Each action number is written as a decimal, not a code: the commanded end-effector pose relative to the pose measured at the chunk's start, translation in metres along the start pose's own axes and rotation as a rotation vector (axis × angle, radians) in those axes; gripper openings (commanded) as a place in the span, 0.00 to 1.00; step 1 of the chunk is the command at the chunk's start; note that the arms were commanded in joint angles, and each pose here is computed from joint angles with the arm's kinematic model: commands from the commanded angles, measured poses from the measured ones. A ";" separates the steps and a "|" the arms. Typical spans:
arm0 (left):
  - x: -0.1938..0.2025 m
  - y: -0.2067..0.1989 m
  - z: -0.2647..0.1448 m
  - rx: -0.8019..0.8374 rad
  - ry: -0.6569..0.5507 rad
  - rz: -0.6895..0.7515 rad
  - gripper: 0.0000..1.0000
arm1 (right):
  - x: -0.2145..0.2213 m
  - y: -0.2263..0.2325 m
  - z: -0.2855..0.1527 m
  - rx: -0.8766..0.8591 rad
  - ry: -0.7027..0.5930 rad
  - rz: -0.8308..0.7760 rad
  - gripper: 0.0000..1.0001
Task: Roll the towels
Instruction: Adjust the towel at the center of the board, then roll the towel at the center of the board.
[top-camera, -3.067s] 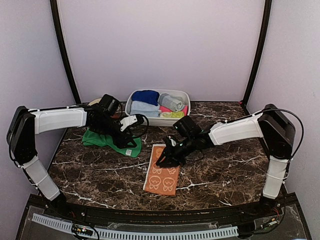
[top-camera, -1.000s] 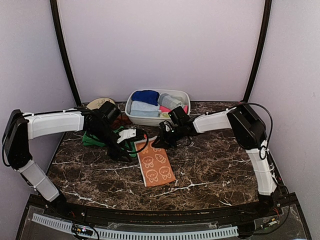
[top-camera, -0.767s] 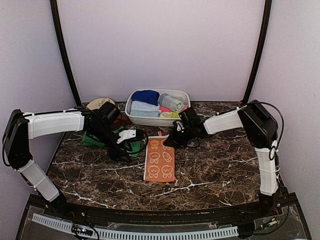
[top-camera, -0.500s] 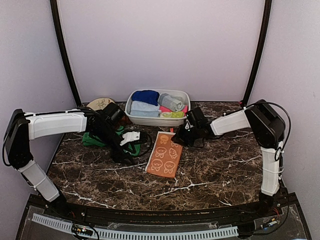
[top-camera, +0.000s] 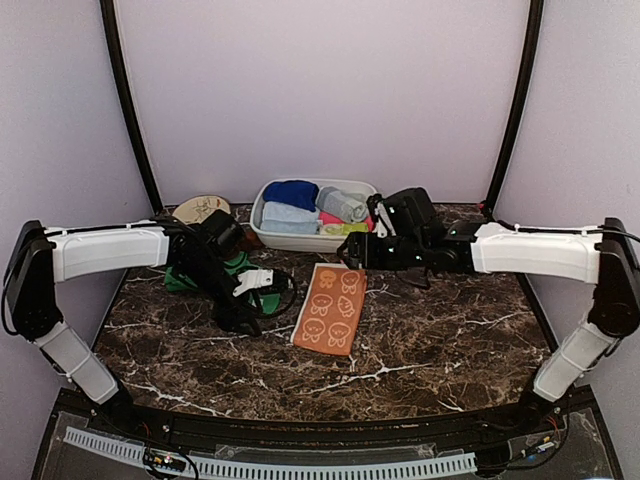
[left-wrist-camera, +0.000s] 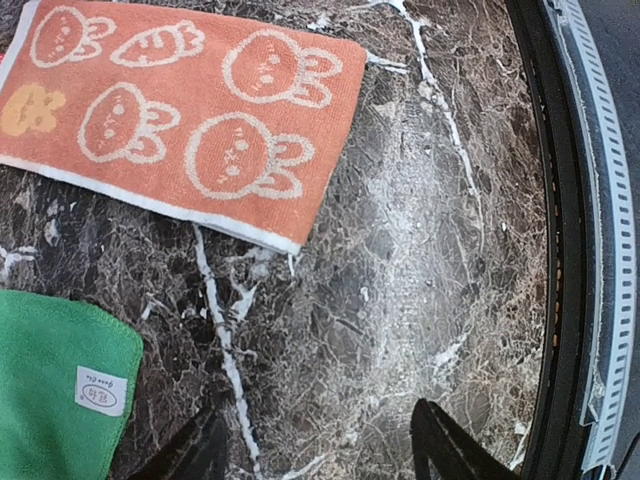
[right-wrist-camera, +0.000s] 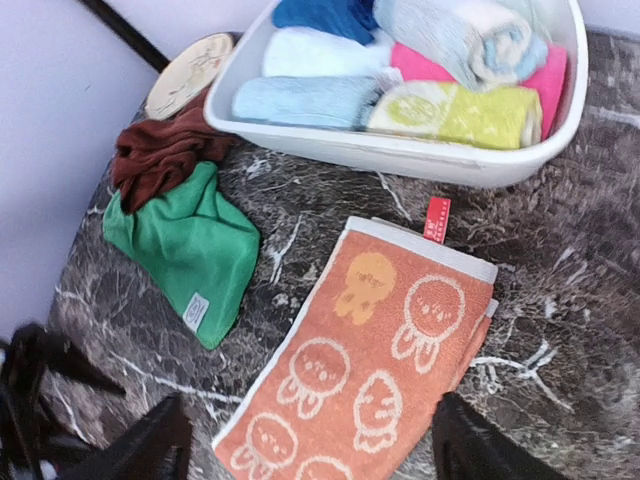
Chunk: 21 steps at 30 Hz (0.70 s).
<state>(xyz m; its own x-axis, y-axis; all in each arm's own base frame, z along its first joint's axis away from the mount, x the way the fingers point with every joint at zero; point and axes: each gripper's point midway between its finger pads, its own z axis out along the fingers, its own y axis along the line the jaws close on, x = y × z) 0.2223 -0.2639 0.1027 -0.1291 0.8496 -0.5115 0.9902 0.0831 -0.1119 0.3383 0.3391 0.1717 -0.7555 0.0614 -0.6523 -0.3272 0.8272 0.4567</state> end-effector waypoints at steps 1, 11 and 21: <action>-0.003 -0.010 -0.020 0.010 -0.049 -0.054 0.65 | 0.047 -0.005 -0.035 0.184 -0.041 -0.449 0.95; 0.015 0.011 -0.038 -0.084 -0.060 -0.154 0.67 | 0.019 -0.018 -0.070 0.201 -0.176 -0.510 1.00; 0.008 0.033 -0.039 -0.182 -0.112 -0.156 0.67 | 0.105 0.006 -0.054 0.128 -0.061 -0.861 1.00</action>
<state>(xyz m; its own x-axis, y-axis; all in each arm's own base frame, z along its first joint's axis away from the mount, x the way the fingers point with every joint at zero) 0.2456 -0.2326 0.1228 -0.2651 0.7841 -0.5612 0.9597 0.2707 -0.0751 0.2417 0.3106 0.1613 -0.3343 -0.4626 -0.8211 -0.6490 0.7448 -0.1553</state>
